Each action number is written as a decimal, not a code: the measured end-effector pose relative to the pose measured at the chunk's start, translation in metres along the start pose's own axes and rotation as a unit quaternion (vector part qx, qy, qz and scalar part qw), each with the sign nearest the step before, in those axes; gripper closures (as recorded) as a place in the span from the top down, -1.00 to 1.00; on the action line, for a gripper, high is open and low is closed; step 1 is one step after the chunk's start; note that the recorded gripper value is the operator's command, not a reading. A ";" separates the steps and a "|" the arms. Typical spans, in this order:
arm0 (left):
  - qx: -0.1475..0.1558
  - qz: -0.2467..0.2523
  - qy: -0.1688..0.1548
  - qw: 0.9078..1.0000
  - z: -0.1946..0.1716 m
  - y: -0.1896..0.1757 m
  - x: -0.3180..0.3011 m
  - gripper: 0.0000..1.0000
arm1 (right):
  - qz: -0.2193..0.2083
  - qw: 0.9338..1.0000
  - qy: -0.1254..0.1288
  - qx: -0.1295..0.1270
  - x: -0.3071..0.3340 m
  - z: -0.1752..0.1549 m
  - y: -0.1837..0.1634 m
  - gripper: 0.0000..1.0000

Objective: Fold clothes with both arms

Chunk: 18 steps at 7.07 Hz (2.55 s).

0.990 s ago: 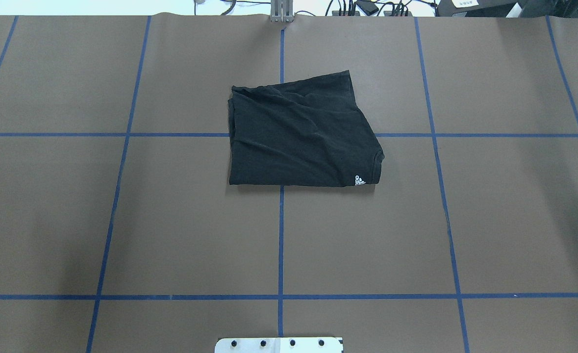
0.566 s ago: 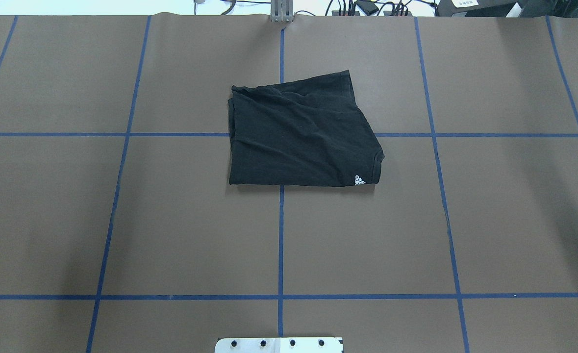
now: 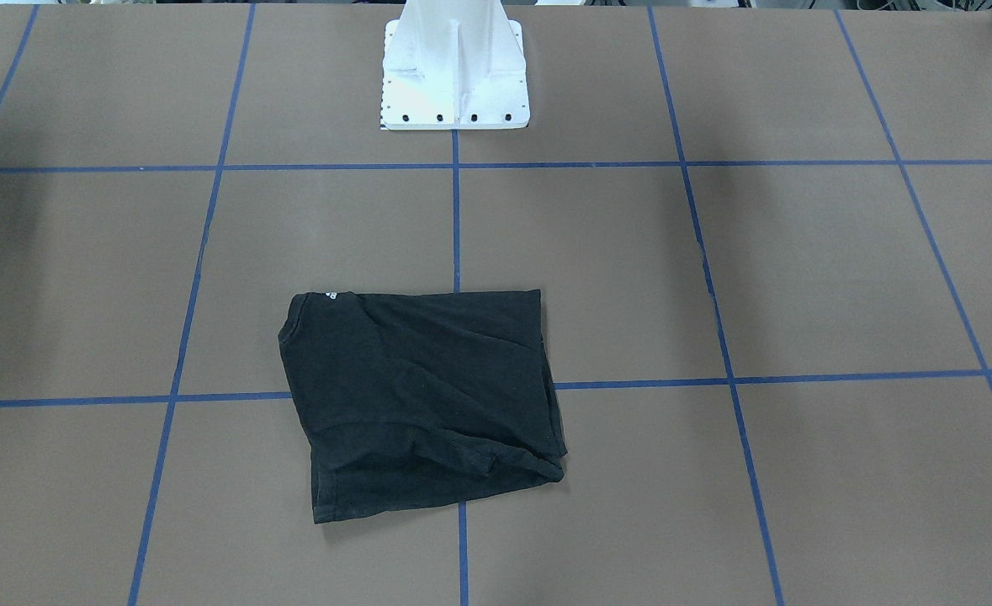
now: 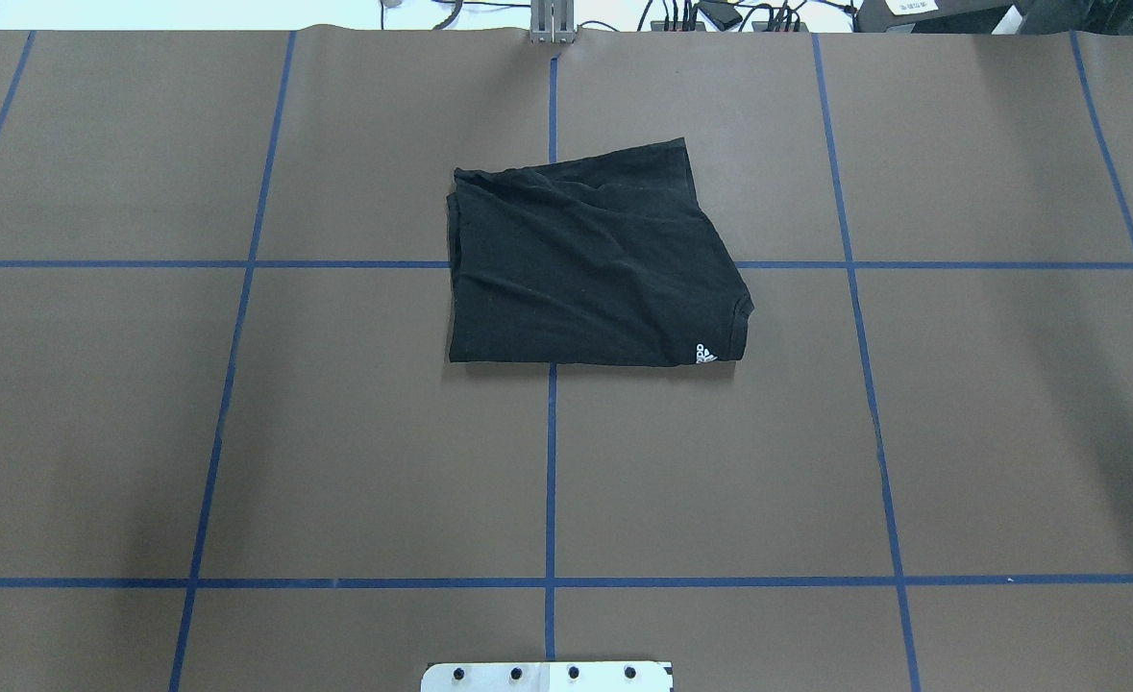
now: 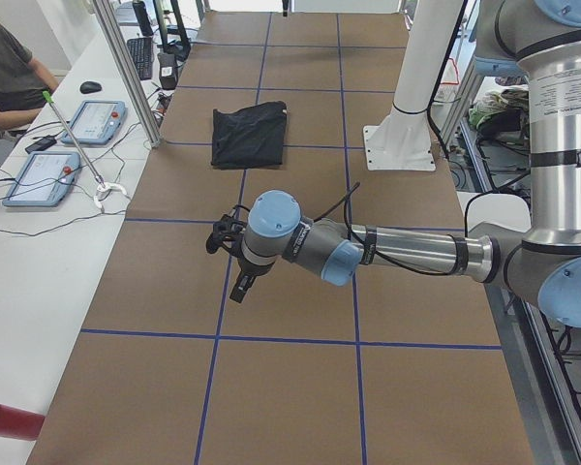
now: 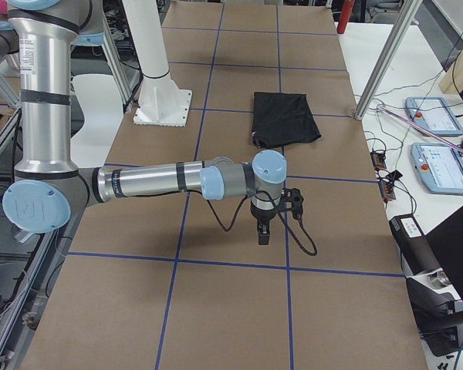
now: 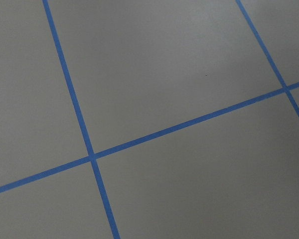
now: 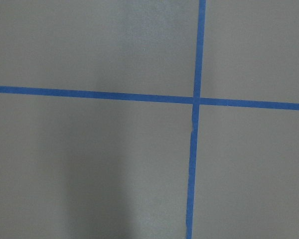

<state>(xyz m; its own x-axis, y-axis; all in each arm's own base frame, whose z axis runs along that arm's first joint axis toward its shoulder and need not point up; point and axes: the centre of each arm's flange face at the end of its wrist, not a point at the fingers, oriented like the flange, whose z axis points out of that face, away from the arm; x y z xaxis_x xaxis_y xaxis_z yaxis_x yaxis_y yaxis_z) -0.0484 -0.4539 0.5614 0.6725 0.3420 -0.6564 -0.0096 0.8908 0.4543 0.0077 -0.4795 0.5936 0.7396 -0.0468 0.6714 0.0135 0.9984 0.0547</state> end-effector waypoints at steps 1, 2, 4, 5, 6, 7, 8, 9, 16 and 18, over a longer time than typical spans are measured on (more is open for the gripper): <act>0.006 0.001 -0.012 1.000 -0.006 -0.001 -0.001 1.00 | 0.001 1.000 0.000 -0.001 0.001 0.000 0.000 1.00; 0.011 -0.003 -0.018 1.000 -0.012 0.001 -0.005 1.00 | 0.001 1.000 0.000 -0.001 0.001 0.001 0.000 1.00; 0.014 -0.010 -0.022 1.000 -0.017 0.006 -0.010 1.00 | 0.002 1.000 0.000 -0.001 0.002 0.001 0.000 1.00; 0.014 -0.011 -0.023 1.000 -0.017 0.007 -0.010 1.00 | 0.003 1.000 0.001 -0.001 0.002 0.001 0.001 1.00; 0.014 -0.011 -0.023 1.000 -0.018 0.007 -0.010 1.00 | 0.004 1.000 0.001 -0.001 0.003 0.001 0.001 1.00; 0.015 -0.010 -0.023 1.000 -0.018 0.007 -0.010 1.00 | 0.004 1.000 0.001 -0.001 0.003 0.001 0.001 1.00; 0.017 -0.009 -0.023 1.000 -0.020 0.006 -0.008 1.00 | 0.005 1.000 0.001 -0.001 0.003 0.001 0.001 1.00; 0.019 -0.009 -0.024 0.999 -0.023 0.004 -0.005 1.00 | 0.006 1.000 0.001 -0.001 0.004 0.001 0.001 1.00; 0.019 -0.010 -0.020 1.000 -0.024 0.008 -0.003 1.00 | 0.012 1.000 0.002 -0.006 0.007 0.005 0.002 1.00; 0.019 -0.009 -0.020 1.000 -0.024 0.008 -0.002 1.00 | 0.013 1.000 0.002 -0.005 0.007 0.005 0.002 1.00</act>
<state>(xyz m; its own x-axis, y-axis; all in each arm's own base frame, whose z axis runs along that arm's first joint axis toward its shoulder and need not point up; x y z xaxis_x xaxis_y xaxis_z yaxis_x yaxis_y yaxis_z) -0.0680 -0.4400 0.5517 0.7015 0.3122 -0.6407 0.0316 0.8845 0.4656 0.0094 -0.4783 0.6025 0.7430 -0.0216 0.6689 0.0022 0.9996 0.0299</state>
